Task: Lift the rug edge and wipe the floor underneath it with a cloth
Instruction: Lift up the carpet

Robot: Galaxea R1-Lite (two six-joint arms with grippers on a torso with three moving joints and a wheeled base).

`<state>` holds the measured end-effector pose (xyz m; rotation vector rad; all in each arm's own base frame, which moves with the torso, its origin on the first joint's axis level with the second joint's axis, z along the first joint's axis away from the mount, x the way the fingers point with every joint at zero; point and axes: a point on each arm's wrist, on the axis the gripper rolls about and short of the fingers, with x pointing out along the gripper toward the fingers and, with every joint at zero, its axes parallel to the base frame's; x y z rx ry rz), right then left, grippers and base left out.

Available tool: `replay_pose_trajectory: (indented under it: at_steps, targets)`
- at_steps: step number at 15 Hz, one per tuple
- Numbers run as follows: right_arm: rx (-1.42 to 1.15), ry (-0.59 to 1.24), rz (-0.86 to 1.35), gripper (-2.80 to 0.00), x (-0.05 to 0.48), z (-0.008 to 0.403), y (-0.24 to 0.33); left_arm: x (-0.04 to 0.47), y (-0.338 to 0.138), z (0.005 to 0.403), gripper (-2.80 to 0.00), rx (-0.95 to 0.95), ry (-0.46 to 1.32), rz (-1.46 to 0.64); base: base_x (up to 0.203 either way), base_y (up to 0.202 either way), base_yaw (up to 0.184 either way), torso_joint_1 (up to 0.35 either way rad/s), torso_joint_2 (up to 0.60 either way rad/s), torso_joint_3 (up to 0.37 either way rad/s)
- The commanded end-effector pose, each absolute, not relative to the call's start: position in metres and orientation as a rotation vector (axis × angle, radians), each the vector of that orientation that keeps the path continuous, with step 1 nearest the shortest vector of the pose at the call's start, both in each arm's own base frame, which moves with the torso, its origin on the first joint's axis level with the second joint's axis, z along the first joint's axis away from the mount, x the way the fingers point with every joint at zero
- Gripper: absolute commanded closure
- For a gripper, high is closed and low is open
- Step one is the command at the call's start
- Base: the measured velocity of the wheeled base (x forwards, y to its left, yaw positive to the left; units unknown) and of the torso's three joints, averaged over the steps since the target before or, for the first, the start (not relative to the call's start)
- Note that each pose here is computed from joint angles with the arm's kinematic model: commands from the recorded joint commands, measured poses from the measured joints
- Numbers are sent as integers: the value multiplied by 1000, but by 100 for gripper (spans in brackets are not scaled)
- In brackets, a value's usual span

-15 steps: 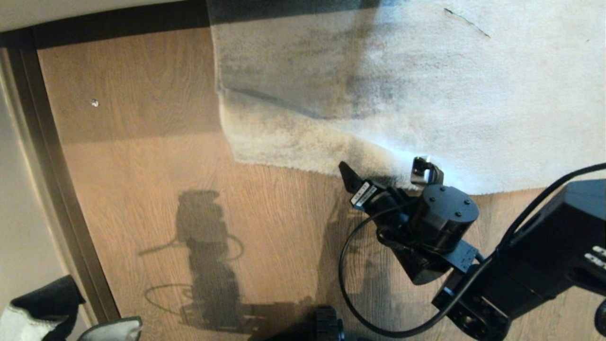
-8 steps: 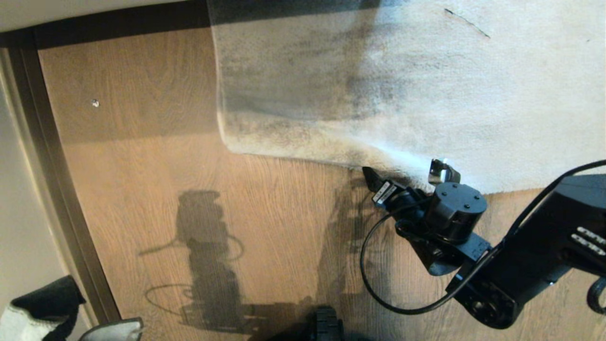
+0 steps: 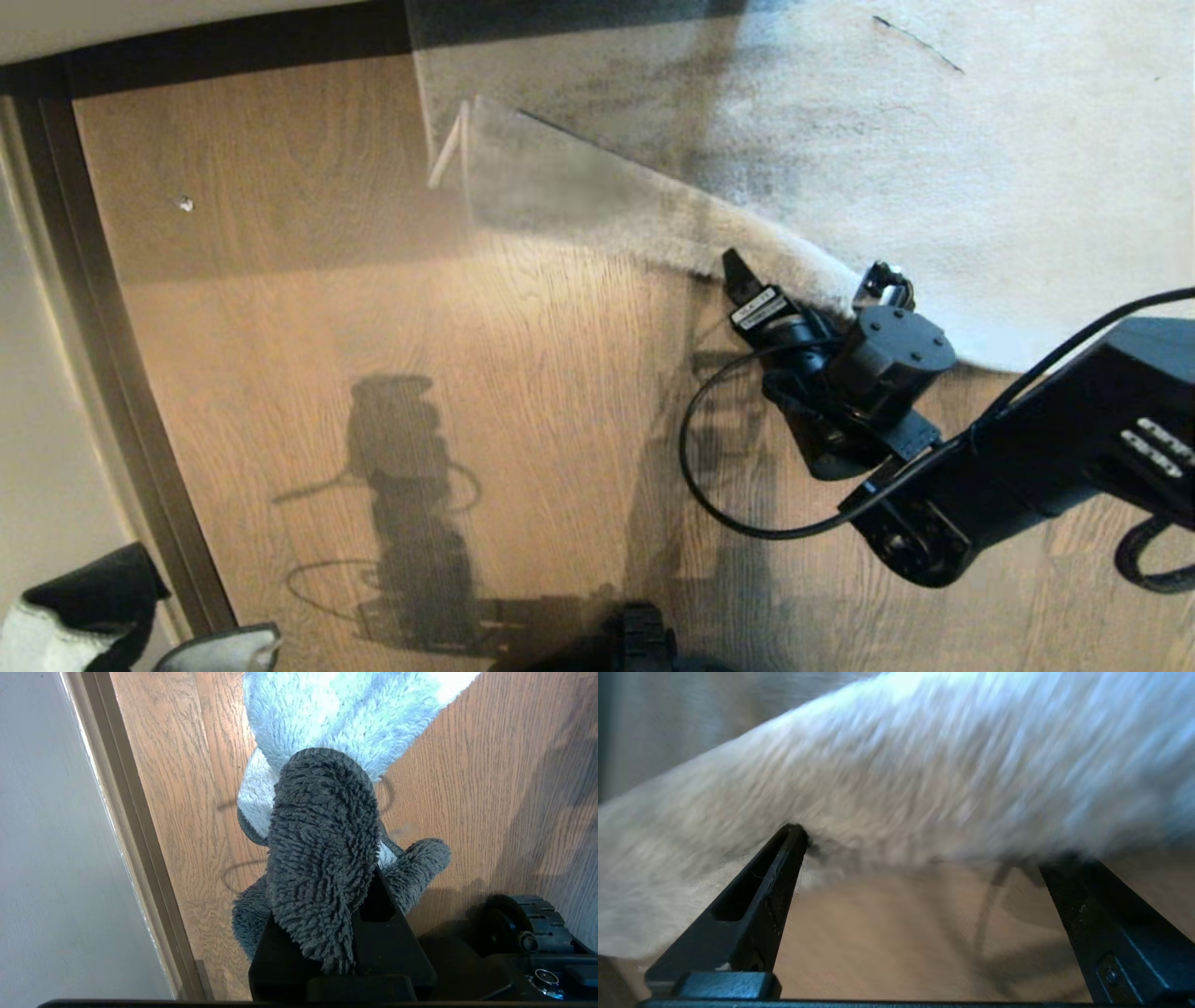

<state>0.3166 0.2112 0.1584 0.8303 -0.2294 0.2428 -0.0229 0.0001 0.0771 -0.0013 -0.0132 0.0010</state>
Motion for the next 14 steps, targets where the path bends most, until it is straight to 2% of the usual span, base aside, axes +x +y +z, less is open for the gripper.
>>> replay_pose_trajectory:
  at_steps: [1, 6, 14]
  targets:
    - [882, -255, 338, -280, 310, 165, 237, -23, 0, 77, 0, -2, -14, 2, 0, 0, 0, 0, 0, 0]
    - [921, -245, 410, -280, 297, 171, 261, -23, 0, 77, 0, -2, -14, 2, 0, 0, 0, 0, 0, 0]
    - [985, -313, 485, -280, 297, 204, 285, -23, 0, 77, 0, -2, -14, 2, 0, 0, 0, 0, 0, 0]
